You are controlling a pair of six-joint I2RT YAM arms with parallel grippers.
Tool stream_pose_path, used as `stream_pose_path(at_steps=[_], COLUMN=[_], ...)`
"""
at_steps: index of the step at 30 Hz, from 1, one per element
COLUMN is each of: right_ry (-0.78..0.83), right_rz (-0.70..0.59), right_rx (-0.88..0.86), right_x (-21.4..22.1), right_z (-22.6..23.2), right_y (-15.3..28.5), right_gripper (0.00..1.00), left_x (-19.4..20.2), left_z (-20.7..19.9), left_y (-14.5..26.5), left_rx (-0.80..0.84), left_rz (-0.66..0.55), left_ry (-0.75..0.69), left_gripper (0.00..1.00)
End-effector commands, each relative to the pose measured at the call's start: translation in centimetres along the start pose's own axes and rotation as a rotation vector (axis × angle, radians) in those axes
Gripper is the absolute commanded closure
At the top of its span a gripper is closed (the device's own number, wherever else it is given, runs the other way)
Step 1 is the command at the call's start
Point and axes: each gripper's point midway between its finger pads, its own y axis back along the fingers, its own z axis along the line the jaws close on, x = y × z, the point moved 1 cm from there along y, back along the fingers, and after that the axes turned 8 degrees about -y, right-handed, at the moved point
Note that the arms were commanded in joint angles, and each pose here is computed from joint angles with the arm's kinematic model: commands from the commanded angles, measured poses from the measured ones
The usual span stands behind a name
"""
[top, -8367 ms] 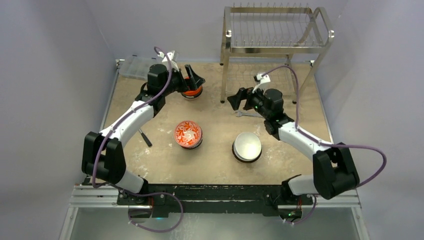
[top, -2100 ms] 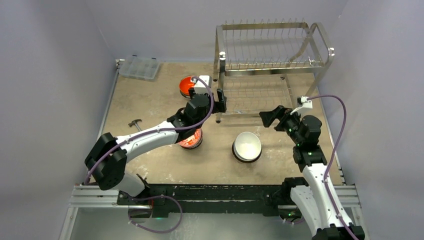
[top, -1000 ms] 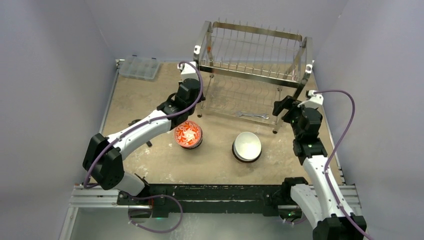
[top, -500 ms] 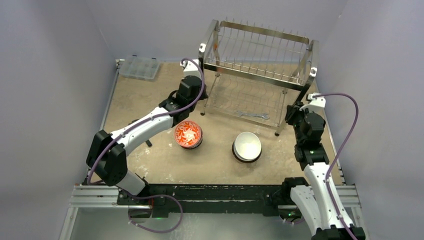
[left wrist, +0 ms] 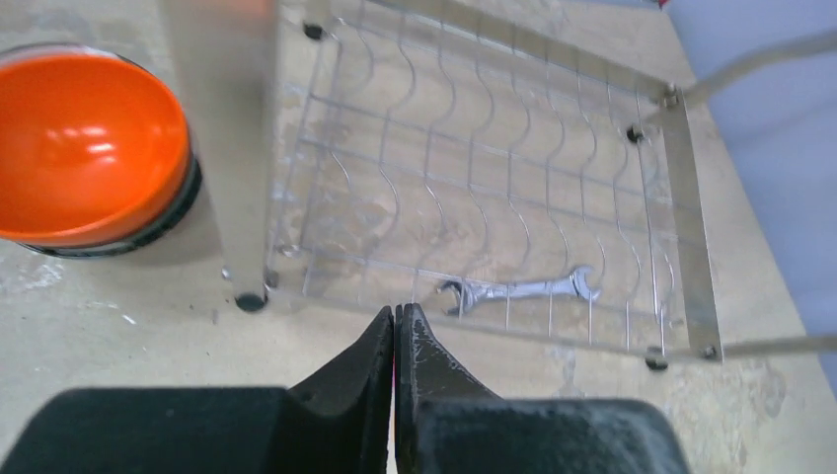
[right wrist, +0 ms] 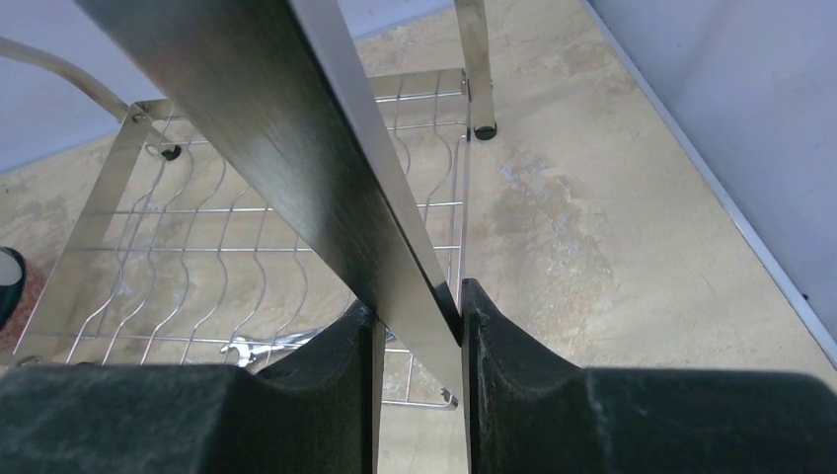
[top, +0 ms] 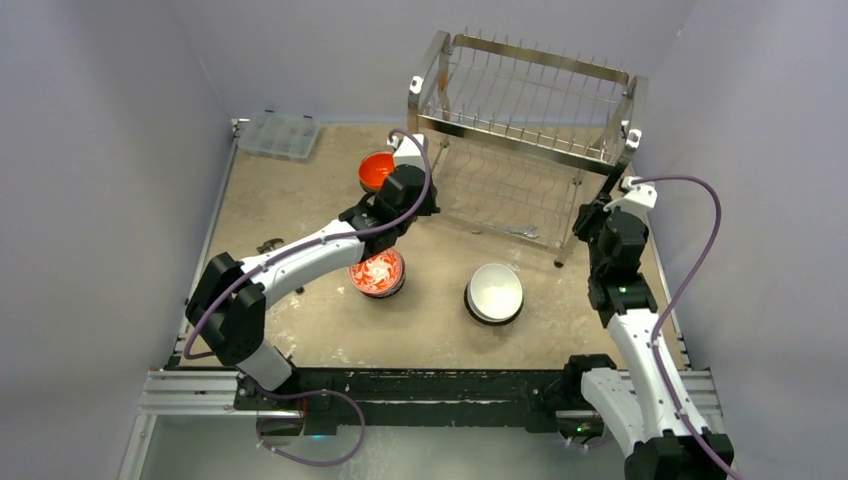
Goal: Load the bowls into the dish rack
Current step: Adjust the dish rack at the center of the board.
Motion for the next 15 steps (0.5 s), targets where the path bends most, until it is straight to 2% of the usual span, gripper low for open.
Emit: stream_pose_path(at_steps=[1, 8, 12, 15], right_ry=[-0.178, -0.167, -0.145, -0.123], right_rz=[-0.063, -0.032, -0.016, 0.007], right_rx=[-0.043, -0.043, -0.054, -0.093], right_x=[-3.3, -3.9, -3.9, -3.5], right_z=[2.6, 3.4, 3.7, 4.0], right_y=[-0.9, -2.3, -2.0, -1.2], right_gripper=[0.91, 0.87, 0.75, 0.64], left_x=[-0.1, 0.9, 1.0, 1.1], left_z=[-0.8, 0.0, 0.4, 0.9], left_y=[1.1, 1.7, 2.2, 3.0], left_rx=[0.025, -0.002, -0.007, -0.014], left_rz=[-0.001, 0.035, 0.036, 0.031], left_ry=[0.073, 0.052, 0.055, 0.068], left_gripper=[1.0, 1.0, 1.0, 0.9])
